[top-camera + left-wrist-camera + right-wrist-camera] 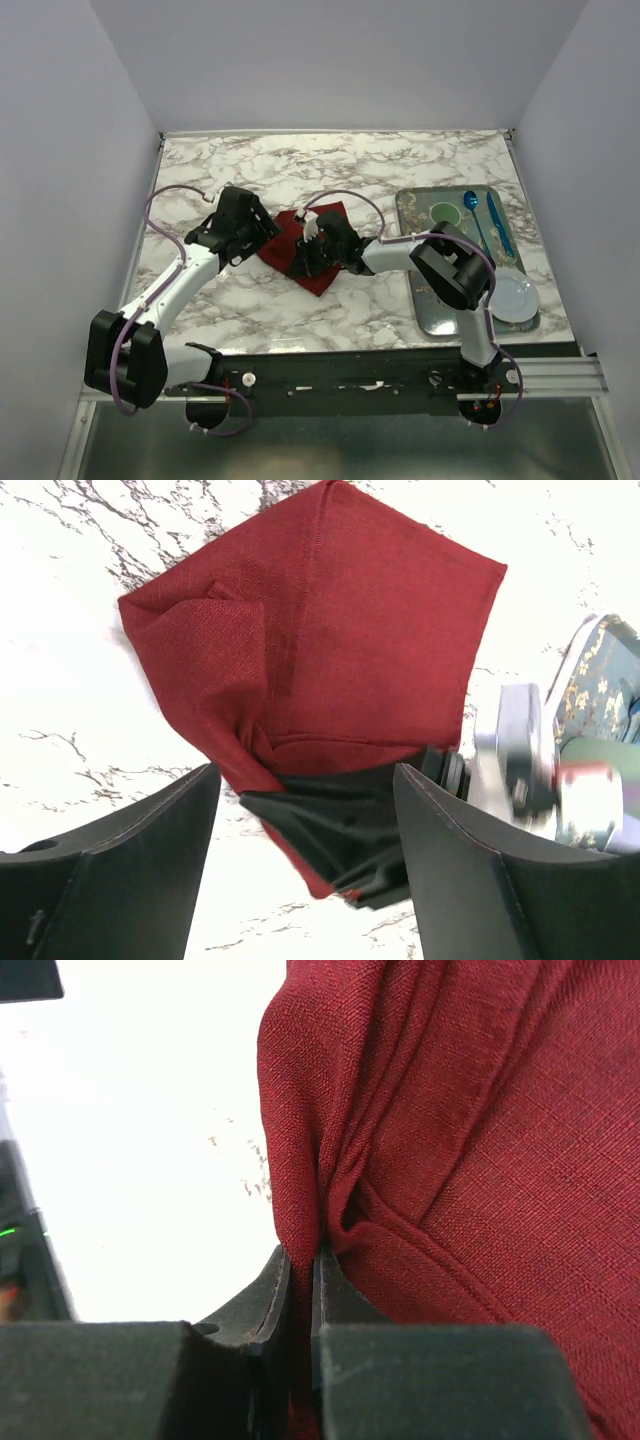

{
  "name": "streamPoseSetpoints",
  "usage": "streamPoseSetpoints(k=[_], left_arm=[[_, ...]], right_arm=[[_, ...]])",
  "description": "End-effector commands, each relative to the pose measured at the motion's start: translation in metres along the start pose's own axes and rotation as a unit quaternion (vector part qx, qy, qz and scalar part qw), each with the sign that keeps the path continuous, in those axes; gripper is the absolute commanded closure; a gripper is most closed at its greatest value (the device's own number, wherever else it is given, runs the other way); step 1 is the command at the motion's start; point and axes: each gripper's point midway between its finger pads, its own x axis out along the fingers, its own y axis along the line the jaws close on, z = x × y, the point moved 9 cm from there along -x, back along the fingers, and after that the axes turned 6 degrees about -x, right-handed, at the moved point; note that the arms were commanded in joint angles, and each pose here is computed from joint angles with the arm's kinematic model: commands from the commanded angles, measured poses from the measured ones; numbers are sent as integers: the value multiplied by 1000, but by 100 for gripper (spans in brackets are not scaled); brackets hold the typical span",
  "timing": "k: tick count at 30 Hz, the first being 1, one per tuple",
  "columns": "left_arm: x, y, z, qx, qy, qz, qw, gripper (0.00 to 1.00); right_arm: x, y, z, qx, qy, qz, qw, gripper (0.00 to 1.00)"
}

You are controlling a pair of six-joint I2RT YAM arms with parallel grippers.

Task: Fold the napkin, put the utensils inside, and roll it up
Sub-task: Roll the napkin with the utensil

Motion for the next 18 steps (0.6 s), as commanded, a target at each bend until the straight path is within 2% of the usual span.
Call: streamPoseSetpoints(k=[1,5,7,11,14,18], left_arm=[[5,10,-7,26,22,-22,999,25],[17,19,-19,15,58,-15,998,28],[19,20,-21,5,62,-16,998,28],[23,30,-30,-67,83,42,993,25],[33,40,-44,-99,123,51,986,25],[42,44,-46,-143,108,51,982,25]], right_arm=[[-5,-18,-46,145,115,103,977,100],[-14,-23,-44,222,123,151,955,99],[-17,-27,-43,235,115,157,952,99],[-20,-30,-37,265,100,172,944,99],[-19,-30,-36,288,90,187,935,99],[-15,-31,-36,307,67,205,927,99]])
